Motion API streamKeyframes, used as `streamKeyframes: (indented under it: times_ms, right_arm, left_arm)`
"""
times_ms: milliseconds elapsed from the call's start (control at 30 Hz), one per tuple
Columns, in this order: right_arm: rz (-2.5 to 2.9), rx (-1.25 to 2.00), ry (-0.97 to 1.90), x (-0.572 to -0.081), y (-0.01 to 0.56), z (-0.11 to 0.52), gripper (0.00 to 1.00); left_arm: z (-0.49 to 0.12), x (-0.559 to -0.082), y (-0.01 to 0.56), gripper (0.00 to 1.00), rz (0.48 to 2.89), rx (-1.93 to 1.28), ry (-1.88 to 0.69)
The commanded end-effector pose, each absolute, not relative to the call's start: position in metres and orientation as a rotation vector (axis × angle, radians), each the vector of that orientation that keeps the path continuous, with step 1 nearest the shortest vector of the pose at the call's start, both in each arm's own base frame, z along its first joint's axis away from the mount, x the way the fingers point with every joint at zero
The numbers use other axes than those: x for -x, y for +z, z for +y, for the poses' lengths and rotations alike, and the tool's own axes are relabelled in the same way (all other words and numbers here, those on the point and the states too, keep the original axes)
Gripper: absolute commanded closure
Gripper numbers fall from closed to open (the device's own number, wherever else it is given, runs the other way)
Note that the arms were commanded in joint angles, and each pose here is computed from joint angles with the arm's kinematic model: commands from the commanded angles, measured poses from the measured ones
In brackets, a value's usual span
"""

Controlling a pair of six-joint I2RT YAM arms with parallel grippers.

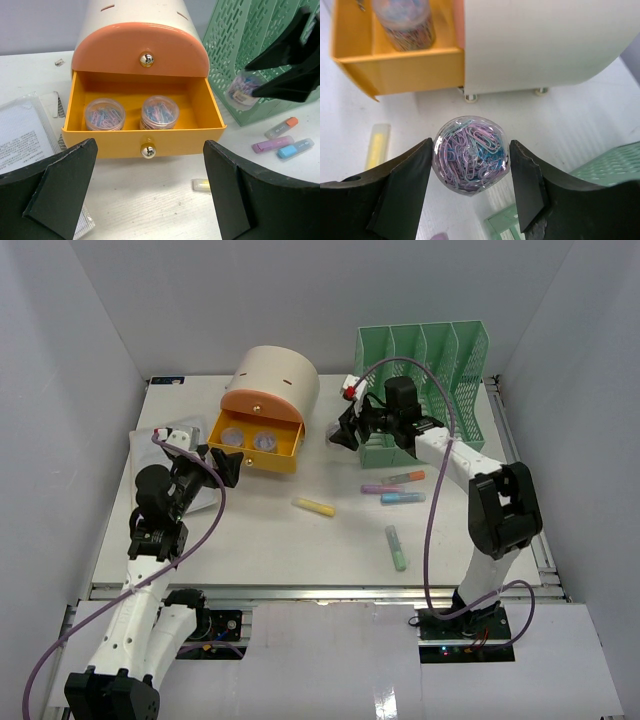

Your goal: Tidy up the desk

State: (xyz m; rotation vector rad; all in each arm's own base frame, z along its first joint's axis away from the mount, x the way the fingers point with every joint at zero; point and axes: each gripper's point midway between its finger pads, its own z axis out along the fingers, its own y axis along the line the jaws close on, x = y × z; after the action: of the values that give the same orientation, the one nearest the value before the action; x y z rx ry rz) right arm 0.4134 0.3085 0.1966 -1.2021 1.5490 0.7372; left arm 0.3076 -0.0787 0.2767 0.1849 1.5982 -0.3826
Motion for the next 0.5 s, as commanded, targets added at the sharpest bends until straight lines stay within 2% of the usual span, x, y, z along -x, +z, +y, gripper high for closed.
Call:
streamKeyframes:
  times_ms: [0,133,267,333,467]
  right_arm:
    - [1.359,1.258,0.764,-0.371,0.276,0.33,0.65]
    - [1.275,1.325,0.821,-0.332,0.305,0.366,0.65]
    - [1.237,1.369,0.837,-0.317,0.314,0.4,0.65]
    - [1.205,1.368,0.826,-0.321,0.326,0.414,0.65]
    - [1.219,1.377,0.82,-0.339,0.316,0.438,0.64]
  left_arm:
    - [-0.072,-0.306,0.291,0.02,1.56,-0.144,-0.358]
    - [-0.06,-0.306,0.292,0.02,1.555,-0.085,-0.309]
    - [-0.053,-0.304,0.292,0.02,1.55,-0.054,-0.276]
    - [-0.052,-0.302,0.291,0.02,1.55,-0.054,-0.27]
    - [-0.051,-0.303,0.291,0.02,1.55,-0.054,-0.266]
